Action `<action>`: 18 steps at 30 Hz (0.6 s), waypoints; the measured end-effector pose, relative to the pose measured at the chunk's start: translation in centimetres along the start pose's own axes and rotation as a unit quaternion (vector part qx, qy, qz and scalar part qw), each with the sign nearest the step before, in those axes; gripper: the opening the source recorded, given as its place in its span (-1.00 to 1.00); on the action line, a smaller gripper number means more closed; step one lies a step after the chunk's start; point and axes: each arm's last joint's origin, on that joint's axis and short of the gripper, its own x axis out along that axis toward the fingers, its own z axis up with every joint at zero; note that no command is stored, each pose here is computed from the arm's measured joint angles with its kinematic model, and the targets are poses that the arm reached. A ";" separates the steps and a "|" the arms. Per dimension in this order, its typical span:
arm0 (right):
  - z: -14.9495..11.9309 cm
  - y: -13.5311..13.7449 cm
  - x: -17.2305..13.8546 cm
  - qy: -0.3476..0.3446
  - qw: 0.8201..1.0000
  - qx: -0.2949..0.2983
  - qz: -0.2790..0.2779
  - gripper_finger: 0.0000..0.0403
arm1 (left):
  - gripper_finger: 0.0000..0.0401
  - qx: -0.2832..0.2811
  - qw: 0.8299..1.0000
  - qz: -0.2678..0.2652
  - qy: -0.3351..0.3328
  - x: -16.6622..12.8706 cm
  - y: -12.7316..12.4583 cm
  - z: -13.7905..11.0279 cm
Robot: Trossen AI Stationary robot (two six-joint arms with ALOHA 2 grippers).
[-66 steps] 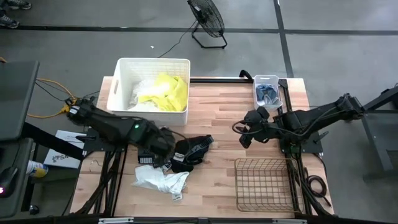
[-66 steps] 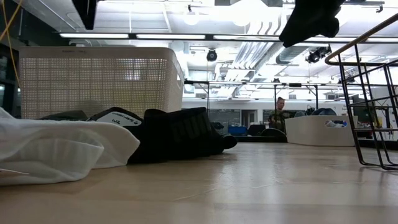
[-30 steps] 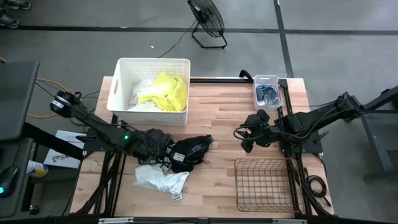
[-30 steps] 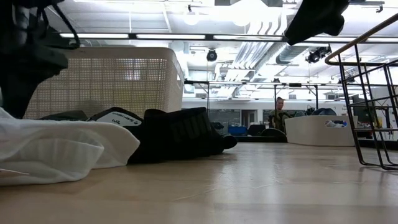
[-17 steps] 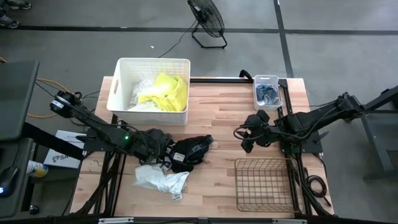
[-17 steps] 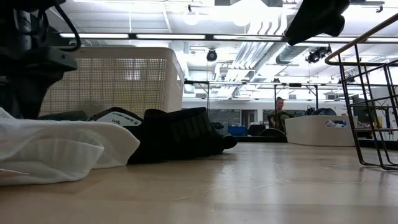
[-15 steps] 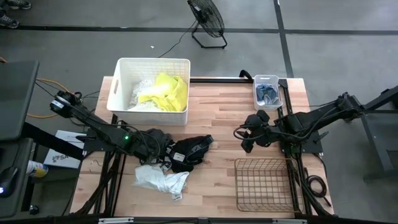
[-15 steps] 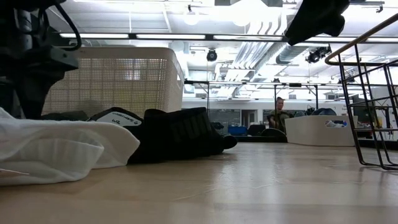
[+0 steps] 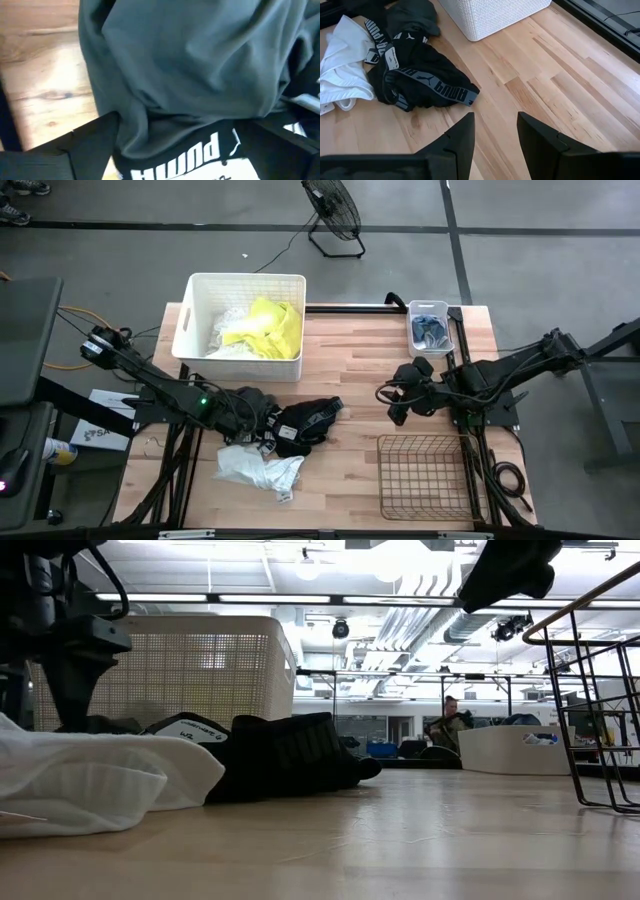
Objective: Pick & Place Cloths
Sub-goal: Put the gray underwear into the wire basket
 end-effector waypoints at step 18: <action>0.0 0.0 0.0 -0.001 1.000 -0.004 -0.001 -0.31 | 0.97 -0.080 0.993 -0.055 -0.073 1.7 0.6 1.3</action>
